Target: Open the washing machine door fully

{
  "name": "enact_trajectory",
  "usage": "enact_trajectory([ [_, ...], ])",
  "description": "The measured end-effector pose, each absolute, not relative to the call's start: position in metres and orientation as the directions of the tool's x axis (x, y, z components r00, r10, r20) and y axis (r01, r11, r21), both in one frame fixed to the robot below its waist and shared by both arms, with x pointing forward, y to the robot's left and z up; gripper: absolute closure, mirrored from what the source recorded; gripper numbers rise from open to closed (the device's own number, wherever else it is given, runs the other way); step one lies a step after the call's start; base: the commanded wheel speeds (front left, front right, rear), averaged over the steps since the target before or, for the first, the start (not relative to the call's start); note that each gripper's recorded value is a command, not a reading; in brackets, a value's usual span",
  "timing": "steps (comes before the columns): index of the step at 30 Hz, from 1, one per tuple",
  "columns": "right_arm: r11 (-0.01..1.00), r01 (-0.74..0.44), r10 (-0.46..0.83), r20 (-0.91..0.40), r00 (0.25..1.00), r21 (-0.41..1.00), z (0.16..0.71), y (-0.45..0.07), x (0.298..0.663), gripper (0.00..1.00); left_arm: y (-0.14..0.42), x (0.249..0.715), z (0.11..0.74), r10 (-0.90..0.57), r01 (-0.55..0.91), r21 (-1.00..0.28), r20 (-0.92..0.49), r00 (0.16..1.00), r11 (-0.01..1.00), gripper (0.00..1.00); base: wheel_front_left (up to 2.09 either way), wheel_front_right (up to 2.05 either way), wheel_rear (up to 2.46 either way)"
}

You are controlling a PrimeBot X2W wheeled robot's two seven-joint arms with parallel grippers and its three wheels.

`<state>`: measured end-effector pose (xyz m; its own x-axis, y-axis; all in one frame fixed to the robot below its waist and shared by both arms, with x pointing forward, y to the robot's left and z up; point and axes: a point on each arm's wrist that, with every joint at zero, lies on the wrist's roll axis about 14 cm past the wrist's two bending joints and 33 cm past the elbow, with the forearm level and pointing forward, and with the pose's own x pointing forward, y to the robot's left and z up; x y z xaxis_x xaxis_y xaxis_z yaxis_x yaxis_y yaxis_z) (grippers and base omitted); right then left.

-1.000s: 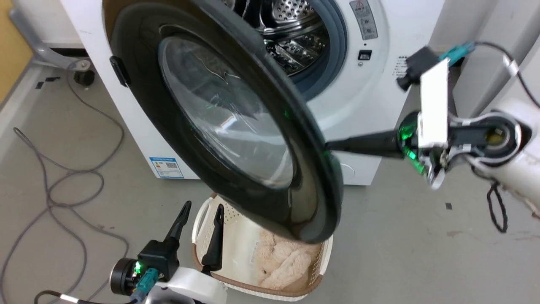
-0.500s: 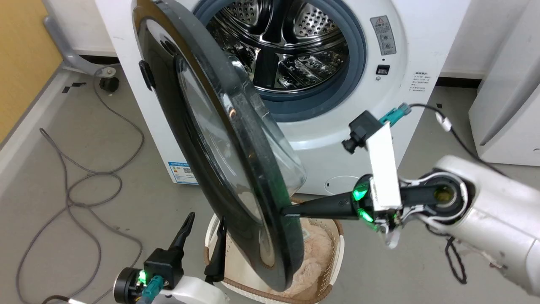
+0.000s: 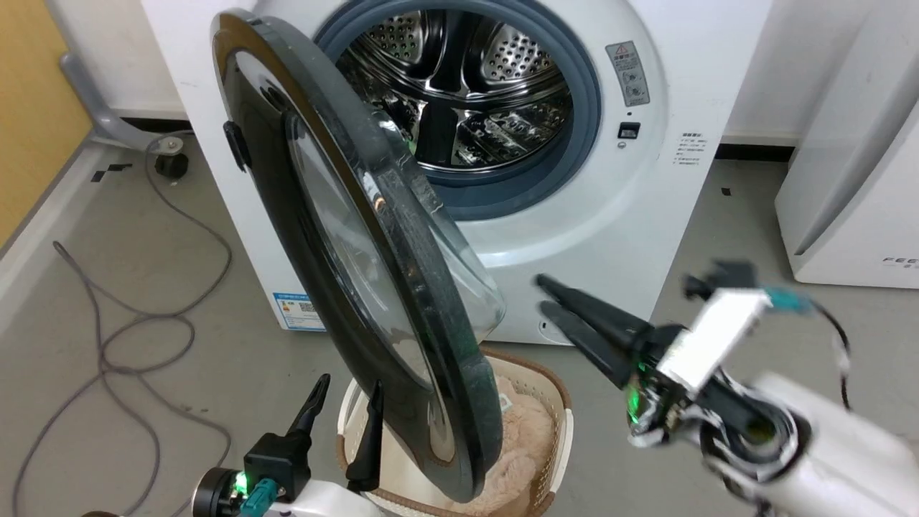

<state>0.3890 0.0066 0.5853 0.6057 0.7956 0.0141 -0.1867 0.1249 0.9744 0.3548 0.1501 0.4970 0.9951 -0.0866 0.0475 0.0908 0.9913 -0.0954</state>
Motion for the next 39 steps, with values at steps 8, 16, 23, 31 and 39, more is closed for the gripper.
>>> enact_trajectory([
  [8,0.177,-0.103,0.496,0.001,0.868,0.979,0.543,-0.075,0.384,0.0,0.152,0.354,0.498,-0.082,0.086,-0.096,0.052,0.995,0.992,0.0,0.0,0.0,0.0],
  [16,0.398,0.01,0.161,-0.08,0.984,0.917,0.486,-0.171,0.374,0.0,0.157,0.353,0.499,-0.07,0.075,-0.09,0.055,0.996,0.993,0.0,0.0,0.0,0.0],
  [23,0.64,0.046,-0.049,-0.02,0.999,0.767,0.481,-0.216,0.357,0.0,0.161,0.354,0.5,-0.061,0.065,-0.083,0.06,0.996,0.994,0.0,0.0,0.0,0.0],
  [31,0.939,0.055,-0.113,0.154,0.982,0.339,0.527,-0.23,0.344,0.0,0.164,0.353,0.499,-0.05,0.055,-0.08,0.057,0.997,0.995,0.0,0.0,0.0,0.0],
  [39,0.998,0.016,-0.025,0.134,0.991,0.062,0.541,-0.213,0.335,0.0,0.166,0.354,0.498,-0.044,0.048,-0.08,0.052,0.998,0.996,0.0,0.0,0.0,0.0],
])
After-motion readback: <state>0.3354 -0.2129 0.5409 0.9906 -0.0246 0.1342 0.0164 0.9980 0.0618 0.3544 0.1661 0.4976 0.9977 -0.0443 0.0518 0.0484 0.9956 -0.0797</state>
